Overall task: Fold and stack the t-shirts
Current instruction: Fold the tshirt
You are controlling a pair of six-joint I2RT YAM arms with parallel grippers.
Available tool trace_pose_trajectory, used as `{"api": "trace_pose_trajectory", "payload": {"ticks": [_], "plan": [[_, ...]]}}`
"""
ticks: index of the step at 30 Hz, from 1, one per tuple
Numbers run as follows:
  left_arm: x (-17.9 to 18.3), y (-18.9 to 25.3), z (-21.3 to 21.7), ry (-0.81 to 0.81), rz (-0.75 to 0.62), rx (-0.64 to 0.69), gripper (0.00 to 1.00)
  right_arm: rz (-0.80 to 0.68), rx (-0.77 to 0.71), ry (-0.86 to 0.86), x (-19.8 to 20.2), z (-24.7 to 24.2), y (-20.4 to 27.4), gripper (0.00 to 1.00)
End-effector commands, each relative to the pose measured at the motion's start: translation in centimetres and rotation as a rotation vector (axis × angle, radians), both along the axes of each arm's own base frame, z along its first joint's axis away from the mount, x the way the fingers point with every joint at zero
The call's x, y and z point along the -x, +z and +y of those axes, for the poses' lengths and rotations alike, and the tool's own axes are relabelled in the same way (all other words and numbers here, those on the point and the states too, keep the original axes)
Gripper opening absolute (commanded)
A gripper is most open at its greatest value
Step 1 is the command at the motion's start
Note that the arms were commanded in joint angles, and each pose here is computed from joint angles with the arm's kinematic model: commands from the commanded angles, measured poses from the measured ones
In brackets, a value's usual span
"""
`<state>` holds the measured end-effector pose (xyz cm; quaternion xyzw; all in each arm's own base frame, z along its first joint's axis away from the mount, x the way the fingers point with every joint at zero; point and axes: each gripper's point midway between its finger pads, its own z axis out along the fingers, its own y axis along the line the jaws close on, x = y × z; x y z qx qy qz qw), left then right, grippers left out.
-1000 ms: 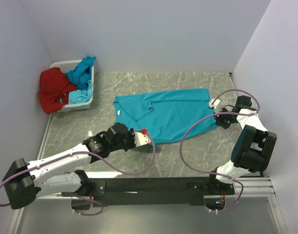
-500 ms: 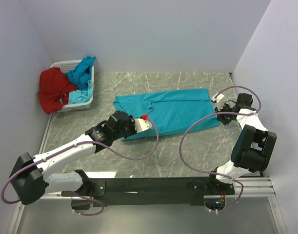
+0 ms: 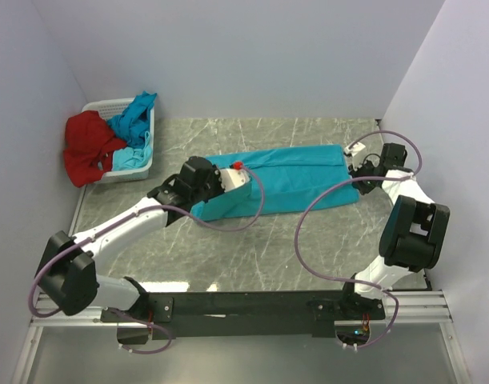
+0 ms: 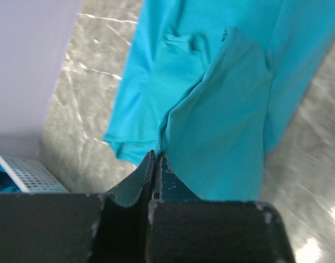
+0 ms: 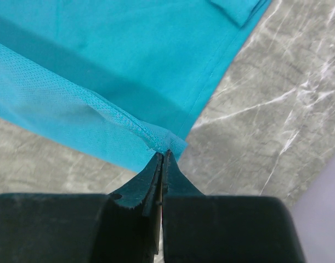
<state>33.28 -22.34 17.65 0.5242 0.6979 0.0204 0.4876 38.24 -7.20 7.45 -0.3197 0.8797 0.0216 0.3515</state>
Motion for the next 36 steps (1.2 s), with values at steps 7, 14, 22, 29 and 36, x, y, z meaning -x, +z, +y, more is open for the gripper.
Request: {"api": "trace_pose_trajectory", "payload": {"ticks": [7, 14, 22, 29, 36], "plan": [[-5.8, 3.6, 0.1, 0.015, -0.092, -0.010, 0.00, -0.048, 0.003, -0.099, -3.8, -0.9, 1.5, 0.00], [-8.4, 2.9, 0.1, 0.037, -0.083, -0.050, 0.00, -0.032, -0.001, -0.115, -4.9, -0.6, 1.2, 0.00], [-9.9, 2.6, 0.3, 0.050, -0.077, -0.071, 0.00, -0.019, 0.014, -0.119, -6.0, -0.1, 0.8, 0.00], [-9.6, 1.8, 0.6, 0.051, -0.061, -0.074, 0.00, -0.001, 0.029, -0.120, -6.7, 0.3, 0.2, 0.00], [-10.1, 1.4, 0.2, 0.042, -0.056, -0.074, 0.00, 0.017, 0.047, -0.192, -7.5, 0.0, -0.2, 0.17]]}}
